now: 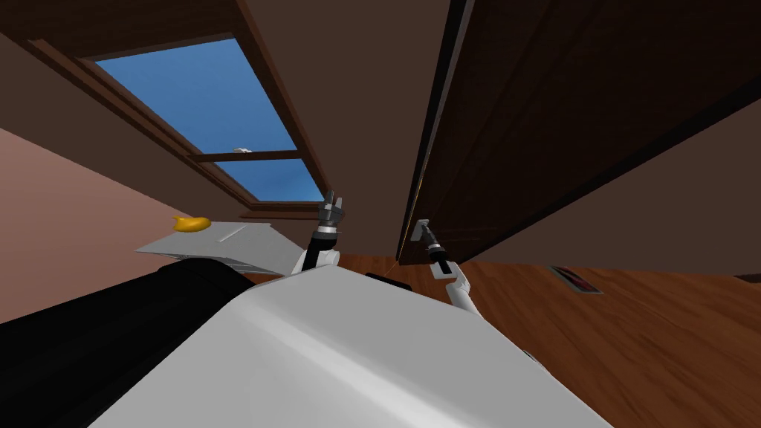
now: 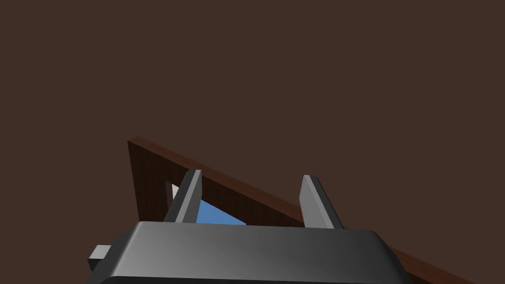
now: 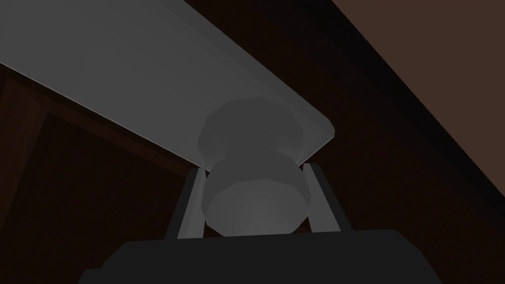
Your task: Pull the door open
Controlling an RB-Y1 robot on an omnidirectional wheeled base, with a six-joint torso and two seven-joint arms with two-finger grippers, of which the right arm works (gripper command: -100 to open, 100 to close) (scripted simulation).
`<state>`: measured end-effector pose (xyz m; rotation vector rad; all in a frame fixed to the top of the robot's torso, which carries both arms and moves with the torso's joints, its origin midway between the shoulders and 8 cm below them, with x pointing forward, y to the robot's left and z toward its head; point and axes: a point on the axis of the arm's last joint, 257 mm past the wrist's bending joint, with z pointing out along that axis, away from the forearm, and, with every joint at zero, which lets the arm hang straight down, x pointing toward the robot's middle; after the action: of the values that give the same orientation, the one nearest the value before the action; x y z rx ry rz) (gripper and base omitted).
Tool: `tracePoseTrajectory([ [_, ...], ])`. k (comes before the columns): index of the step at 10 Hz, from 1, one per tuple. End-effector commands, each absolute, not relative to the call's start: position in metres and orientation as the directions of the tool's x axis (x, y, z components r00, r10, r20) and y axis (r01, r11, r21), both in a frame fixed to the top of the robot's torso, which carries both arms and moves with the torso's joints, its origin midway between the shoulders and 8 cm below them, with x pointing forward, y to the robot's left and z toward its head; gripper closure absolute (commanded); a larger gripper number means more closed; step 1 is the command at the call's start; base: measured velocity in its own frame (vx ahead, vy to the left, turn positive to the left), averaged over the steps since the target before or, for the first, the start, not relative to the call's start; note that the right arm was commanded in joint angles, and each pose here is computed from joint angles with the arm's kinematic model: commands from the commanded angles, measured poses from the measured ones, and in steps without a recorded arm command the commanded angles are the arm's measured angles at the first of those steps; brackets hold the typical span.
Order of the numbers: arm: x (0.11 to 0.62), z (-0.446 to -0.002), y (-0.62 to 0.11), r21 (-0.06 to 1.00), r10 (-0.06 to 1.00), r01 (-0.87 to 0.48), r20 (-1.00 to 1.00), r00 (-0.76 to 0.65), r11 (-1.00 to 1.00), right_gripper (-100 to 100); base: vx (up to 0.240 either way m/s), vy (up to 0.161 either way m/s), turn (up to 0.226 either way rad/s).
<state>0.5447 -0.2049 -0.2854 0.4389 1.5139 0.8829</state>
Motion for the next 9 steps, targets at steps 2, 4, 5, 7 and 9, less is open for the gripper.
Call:
tracePoseTrajectory([
  [2, 0.545, -0.284, -0.196, 0.812, 0.794, -0.214, -0.58, -0.182, 0.543, 100, -0.07, -0.044, 0.132],
  [4, 0.547, -0.283, -0.199, 0.848, 0.831, -0.198, -0.525, -0.185, 0.492, 100, -0.042, -0.043, 0.079],
  [5, 0.549, -0.283, -0.203, 0.88, 0.864, -0.182, -0.469, -0.186, 0.439, 100, -0.056, -0.031, 0.121],
  [7, 0.552, -0.282, -0.207, 0.91, 0.894, -0.166, -0.407, -0.185, 0.38, 100, -0.078, -0.037, 0.113],
  [9, 0.554, -0.282, -0.211, 0.935, 0.921, -0.151, -0.345, -0.183, 0.32, 100, -0.05, -0.032, 0.068],
])
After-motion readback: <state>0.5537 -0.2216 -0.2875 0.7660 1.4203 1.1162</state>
